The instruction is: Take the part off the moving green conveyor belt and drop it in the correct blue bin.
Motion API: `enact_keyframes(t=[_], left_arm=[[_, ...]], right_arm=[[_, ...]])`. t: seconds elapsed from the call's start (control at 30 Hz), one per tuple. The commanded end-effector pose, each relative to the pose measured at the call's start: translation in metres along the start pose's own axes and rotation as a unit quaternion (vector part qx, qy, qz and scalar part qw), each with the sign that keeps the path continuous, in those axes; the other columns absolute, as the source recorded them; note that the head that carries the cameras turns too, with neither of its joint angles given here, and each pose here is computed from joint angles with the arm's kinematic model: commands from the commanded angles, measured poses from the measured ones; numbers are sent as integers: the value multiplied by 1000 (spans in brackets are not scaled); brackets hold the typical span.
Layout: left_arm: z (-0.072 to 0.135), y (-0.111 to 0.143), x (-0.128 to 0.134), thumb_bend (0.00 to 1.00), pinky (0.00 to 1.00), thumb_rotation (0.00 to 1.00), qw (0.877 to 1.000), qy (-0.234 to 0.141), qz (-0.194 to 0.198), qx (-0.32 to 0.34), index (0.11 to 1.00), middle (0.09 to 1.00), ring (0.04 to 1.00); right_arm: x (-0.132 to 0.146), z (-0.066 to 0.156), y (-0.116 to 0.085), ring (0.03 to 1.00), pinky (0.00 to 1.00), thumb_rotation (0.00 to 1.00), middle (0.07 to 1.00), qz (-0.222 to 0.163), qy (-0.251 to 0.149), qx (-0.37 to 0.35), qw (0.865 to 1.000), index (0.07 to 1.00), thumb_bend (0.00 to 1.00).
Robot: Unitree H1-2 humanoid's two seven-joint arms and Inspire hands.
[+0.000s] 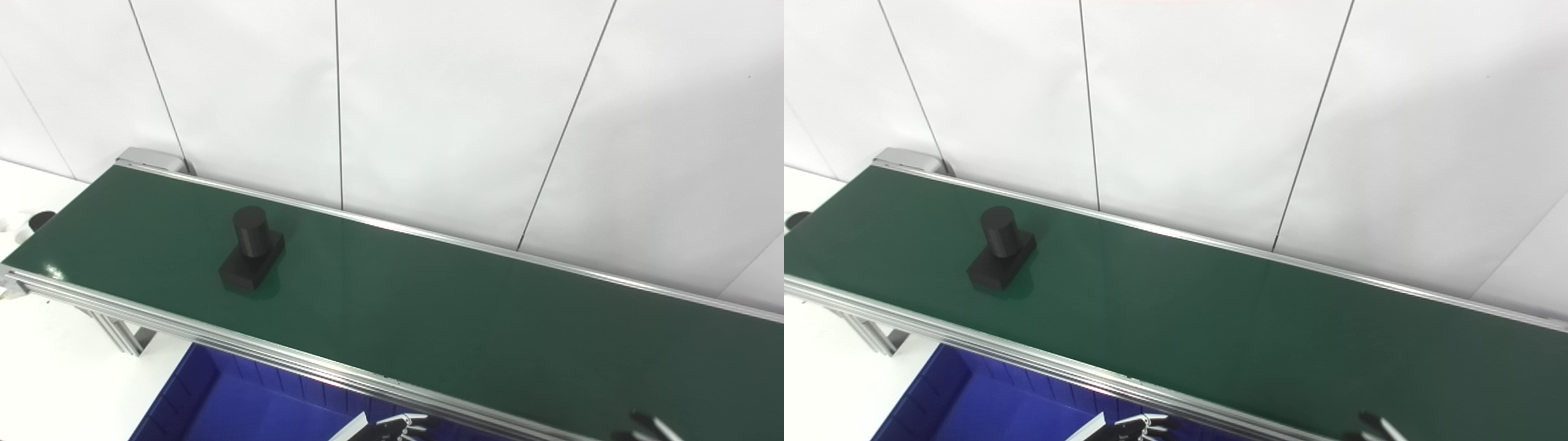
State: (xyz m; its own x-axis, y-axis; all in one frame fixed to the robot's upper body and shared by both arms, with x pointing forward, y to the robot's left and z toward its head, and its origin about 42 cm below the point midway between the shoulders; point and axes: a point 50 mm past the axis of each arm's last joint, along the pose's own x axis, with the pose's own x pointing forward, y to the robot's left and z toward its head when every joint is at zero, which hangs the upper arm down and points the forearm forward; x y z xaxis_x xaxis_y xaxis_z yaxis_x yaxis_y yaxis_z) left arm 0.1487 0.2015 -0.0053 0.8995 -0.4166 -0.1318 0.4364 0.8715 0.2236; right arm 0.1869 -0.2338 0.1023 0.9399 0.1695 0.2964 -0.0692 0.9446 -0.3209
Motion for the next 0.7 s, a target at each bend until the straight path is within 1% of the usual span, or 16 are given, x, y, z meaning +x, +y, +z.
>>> enact_keyframes(t=[0.0,0.03,0.07,0.1,0.23,0.3,0.37,0.43,0.5,0.6,0.67], left_arm=[[6,6,4,925,624,229,1000,-27,11,10,851,794,703],[6,6,4,925,625,229,1000,-27,11,10,851,794,703],[6,6,4,926,627,231,1000,-27,11,10,852,795,704],[6,6,4,932,630,233,1000,-28,10,10,852,795,706],[7,6,3,945,635,228,1000,-29,9,3,854,795,711],[8,6,3,944,633,230,1000,-30,9,4,864,803,711],[8,6,3,944,638,226,1000,-30,8,2,868,810,716],[8,6,3,947,635,227,1000,-30,8,1,869,809,715],[8,7,3,948,633,228,1000,-30,8,0,870,809,715],[9,8,3,943,616,216,999,-31,8,-4,867,807,711],[9,9,3,943,617,215,999,-31,7,-4,870,809,713]], right_arm=[[15,18,-6,608,580,319,661,-4,-57,4,998,791,902],[20,22,-7,610,585,329,663,-4,-60,1,998,793,904],[22,25,-8,614,585,365,669,-4,-62,-2,998,798,905],[27,28,-9,614,584,371,672,-4,-65,-3,998,799,899],[41,36,-10,608,592,354,669,-10,-78,-5,997,796,884],[48,36,-9,614,585,357,678,-3,-82,-14,997,813,832],[55,36,-9,614,571,369,684,6,-84,-27,996,813,812],[62,35,-7,616,562,399,686,14,-80,-40,996,812,807],[68,34,-5,620,564,407,688,23,-75,-41,996,815,805],[78,33,-1,639,562,373,714,35,-66,-33,997,827,814],[85,34,2,646,570,380,721,43,-59,-42,996,833,811]])
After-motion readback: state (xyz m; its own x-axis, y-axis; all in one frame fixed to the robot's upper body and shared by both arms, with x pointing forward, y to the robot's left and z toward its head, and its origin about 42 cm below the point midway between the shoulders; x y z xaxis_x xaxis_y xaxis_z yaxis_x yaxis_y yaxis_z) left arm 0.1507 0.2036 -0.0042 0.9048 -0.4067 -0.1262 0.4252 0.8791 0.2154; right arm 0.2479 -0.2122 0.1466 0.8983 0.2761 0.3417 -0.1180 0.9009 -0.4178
